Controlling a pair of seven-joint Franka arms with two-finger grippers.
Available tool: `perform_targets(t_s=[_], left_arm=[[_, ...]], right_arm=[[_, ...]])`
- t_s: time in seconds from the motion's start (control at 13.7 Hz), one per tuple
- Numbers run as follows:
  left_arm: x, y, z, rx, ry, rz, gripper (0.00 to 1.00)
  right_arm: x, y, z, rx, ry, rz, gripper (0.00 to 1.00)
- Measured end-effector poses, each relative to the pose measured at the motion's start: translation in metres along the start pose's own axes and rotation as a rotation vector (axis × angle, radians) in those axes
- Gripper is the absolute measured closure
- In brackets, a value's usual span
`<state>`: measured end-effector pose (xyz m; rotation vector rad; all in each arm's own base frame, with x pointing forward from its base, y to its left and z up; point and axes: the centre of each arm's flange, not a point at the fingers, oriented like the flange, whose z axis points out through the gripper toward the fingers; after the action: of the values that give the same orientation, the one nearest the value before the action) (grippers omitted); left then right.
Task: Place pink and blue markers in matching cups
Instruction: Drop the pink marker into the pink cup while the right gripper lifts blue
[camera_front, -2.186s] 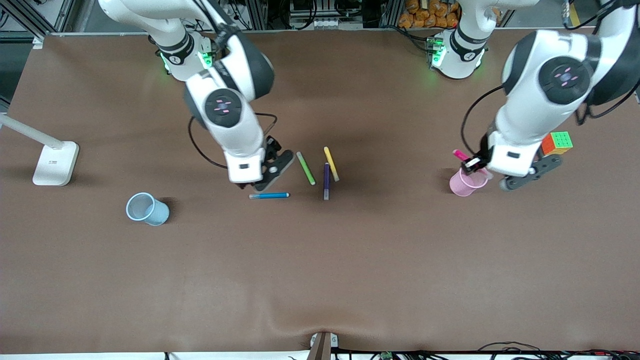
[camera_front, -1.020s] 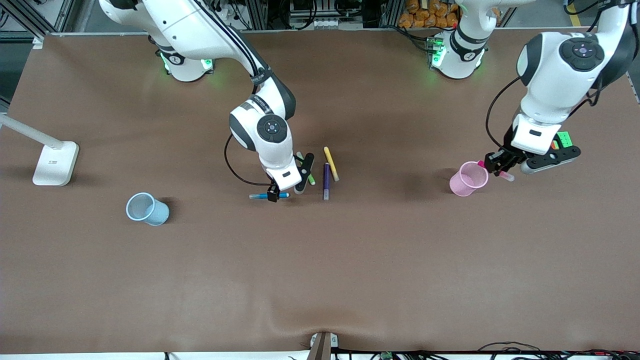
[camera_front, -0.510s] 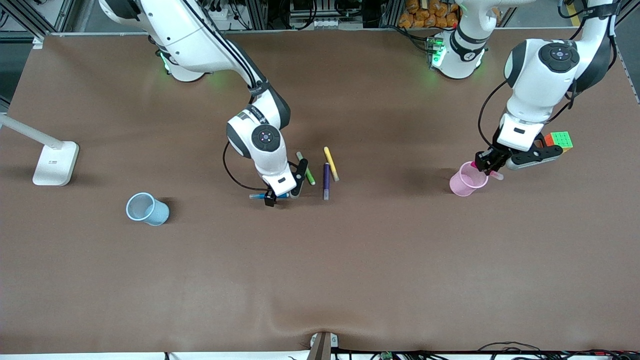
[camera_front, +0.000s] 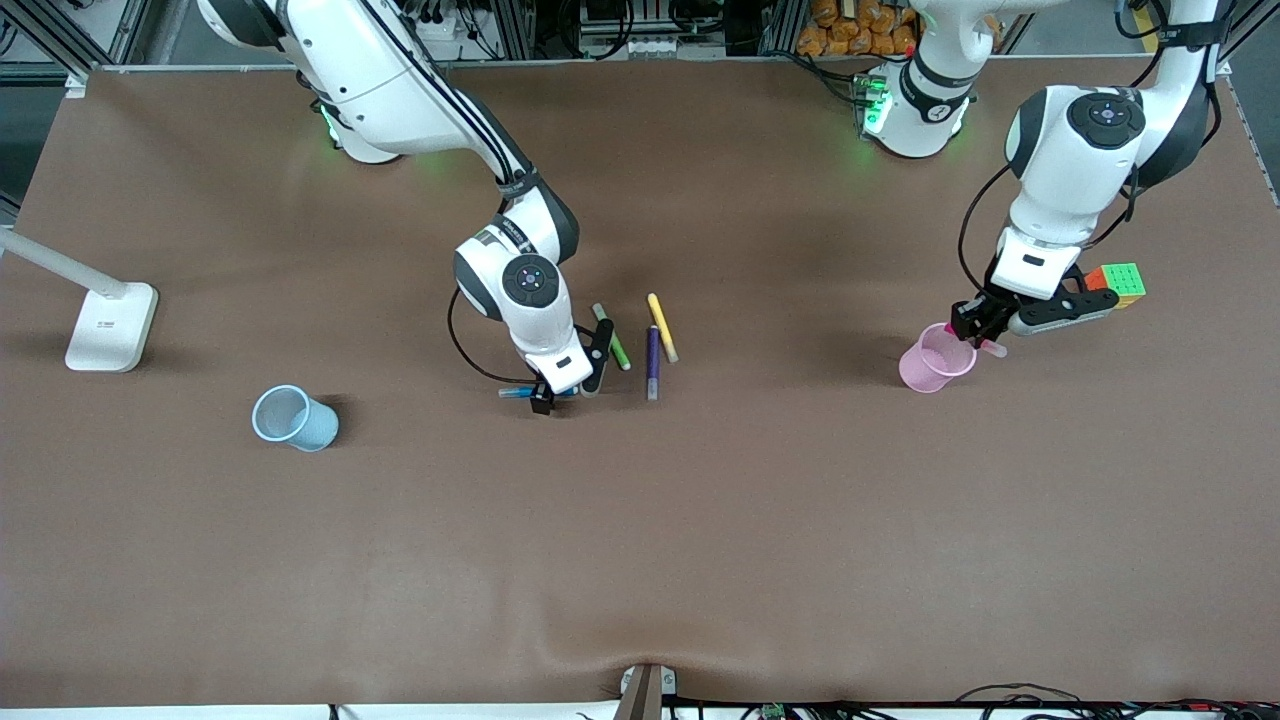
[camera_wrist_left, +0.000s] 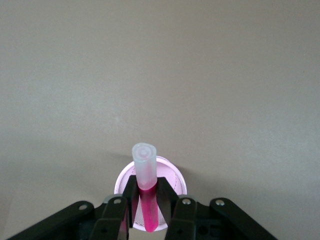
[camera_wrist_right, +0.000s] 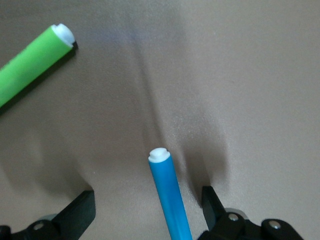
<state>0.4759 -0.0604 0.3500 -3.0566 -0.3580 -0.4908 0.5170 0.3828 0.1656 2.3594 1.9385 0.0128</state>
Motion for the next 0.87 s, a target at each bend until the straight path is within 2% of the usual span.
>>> perform_targets(t_s=[0.07, 0.44, 0.51, 0.58, 0.8, 0.87], left_arm=[[-0.002, 0.000, 0.004, 0.000, -0.006, 0.001, 0.79], [-0.005, -0.001, 0.025, -0.008, -0.022, -0.002, 0.79], [-0.006, 0.000, 0.030, -0.014, -0.021, -0.003, 0.79], [-0.006, 0.000, 0.036, -0.018, -0.023, -0.003, 0.79], [-0.009, -0.004, 0.049, -0.016, -0.042, -0.010, 0.79], [-0.010, -0.004, 0.053, -0.015, -0.049, -0.011, 0.75]], right_arm=[[0.000, 0.001, -0.001, -0.003, 0.003, -0.005, 0.13], [-0.005, 0.015, -0.006, -0.019, 0.013, 0.002, 0.70], [-0.007, 0.017, -0.006, -0.018, 0.012, 0.001, 0.76], [-0.010, 0.019, -0.006, -0.012, 0.003, 0.001, 0.76], [-0.034, 0.033, -0.004, 0.050, -0.080, 0.029, 0.76], [-0.043, 0.039, -0.005, 0.065, -0.099, 0.040, 0.76]])
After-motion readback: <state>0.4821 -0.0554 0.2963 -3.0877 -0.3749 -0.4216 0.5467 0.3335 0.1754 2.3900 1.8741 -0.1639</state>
